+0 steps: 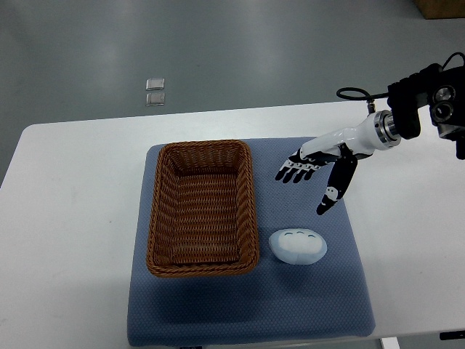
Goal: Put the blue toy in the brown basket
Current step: 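Move the right hand down over the white egg-shaped toy, then close the right hand's fingers around the white egg-shaped toy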
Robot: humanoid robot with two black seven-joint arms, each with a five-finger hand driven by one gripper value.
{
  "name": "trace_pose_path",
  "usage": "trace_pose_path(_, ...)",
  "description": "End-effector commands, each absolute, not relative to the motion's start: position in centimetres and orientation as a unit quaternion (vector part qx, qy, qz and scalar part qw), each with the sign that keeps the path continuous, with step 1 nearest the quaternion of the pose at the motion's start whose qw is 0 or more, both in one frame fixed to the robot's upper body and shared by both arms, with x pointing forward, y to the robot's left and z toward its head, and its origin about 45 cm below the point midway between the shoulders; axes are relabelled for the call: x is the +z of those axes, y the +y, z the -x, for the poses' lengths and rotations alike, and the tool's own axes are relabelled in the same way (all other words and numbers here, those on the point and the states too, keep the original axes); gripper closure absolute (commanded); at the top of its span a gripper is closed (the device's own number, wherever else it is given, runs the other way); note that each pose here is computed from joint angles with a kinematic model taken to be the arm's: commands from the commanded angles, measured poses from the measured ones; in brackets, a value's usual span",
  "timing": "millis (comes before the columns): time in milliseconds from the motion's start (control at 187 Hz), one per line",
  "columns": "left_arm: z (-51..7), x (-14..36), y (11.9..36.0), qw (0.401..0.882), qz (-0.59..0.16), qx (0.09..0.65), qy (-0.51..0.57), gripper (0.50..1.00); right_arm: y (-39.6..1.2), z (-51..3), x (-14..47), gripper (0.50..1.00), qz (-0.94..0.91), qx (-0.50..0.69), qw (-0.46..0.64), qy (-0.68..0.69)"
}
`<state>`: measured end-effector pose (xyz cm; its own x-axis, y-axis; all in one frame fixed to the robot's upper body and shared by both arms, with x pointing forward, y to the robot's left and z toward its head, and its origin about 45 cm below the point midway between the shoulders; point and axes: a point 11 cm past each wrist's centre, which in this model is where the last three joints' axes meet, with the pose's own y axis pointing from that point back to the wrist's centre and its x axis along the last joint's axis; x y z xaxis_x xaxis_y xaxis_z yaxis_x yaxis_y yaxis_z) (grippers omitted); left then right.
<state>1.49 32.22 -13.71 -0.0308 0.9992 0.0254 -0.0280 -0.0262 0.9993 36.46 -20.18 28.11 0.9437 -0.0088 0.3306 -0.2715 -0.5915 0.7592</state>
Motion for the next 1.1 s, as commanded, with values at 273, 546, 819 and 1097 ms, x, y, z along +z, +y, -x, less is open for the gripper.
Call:
trace_pose_path(273, -1.5, -13.7, 32.3, 0.492, -0.492, 0.522, 0.494, 0.5, -19.6, -34.7, 25.6, 0.593, -0.89, 0.119, 0.435, -0.068)
trace_pose_path(546, -1.5, -13.7, 32.3, 0.493, -0.493, 0.521, 0.493, 0.5, -20.6, -33.7, 22.9, 0.595, -0.891, 0.091, 0.436, -0.085)
trace_pose_path(819, -1.5, -13.7, 32.3, 0.493, -0.494, 0.521, 0.492, 0.5, -20.8, -33.2, 21.7, 0.597, -0.896, 0.076, 0.425, -0.103)
trace_pose_path(1097, -1.5, -13.7, 32.3, 0.493, -0.493, 0.521, 0.493, 0.5, -21.0, -32.8, 20.6, 0.599, -0.896, 0.069, 0.425, -0.113)
